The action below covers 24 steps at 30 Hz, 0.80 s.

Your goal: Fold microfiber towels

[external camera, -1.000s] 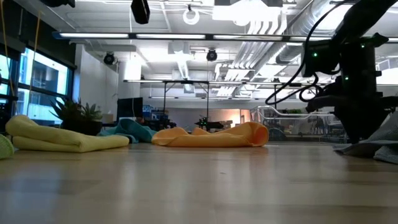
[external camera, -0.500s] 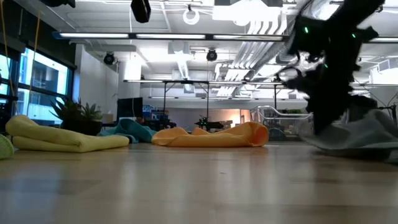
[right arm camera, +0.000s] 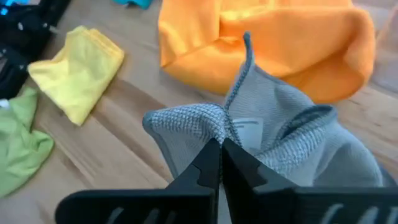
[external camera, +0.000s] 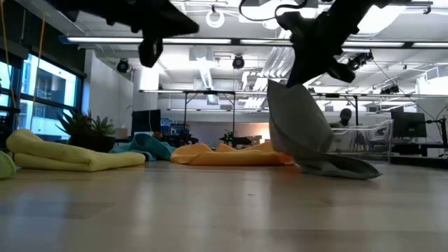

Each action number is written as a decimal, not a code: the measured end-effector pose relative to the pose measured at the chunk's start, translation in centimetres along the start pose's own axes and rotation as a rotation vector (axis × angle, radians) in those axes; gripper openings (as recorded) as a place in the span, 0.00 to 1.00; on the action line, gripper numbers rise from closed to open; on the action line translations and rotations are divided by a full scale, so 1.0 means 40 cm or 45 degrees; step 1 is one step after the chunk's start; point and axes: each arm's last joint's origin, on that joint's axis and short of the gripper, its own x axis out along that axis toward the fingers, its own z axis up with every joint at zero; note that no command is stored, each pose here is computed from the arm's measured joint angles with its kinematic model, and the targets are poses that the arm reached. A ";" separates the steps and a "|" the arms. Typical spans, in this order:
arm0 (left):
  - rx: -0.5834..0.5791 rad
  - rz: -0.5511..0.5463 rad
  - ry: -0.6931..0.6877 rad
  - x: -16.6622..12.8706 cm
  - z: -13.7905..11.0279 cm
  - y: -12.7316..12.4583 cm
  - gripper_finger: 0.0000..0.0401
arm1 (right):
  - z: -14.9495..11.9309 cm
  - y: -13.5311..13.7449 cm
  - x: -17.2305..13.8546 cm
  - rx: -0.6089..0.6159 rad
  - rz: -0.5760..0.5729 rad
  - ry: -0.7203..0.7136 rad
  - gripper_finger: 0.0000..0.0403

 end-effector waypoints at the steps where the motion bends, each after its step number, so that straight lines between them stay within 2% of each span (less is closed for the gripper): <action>1: -0.012 0.007 0.002 0.014 -0.010 -0.004 0.01 | -0.007 0.009 0.009 -0.020 0.022 0.008 0.00; 6: 0.049 0.062 0.139 0.099 -0.107 0.005 0.08 | -0.052 0.048 0.062 -0.123 0.151 0.121 0.00; 12: 0.355 0.026 0.313 0.183 -0.184 0.005 0.28 | -0.081 0.088 0.089 -0.198 0.341 0.222 0.00; 19: 0.557 -0.038 0.273 0.220 -0.162 -0.036 0.53 | -0.074 0.103 0.068 -0.192 0.438 0.246 0.00; 24: 0.753 0.040 0.205 0.211 -0.139 -0.081 0.59 | -0.073 0.110 0.066 -0.139 0.499 0.291 0.00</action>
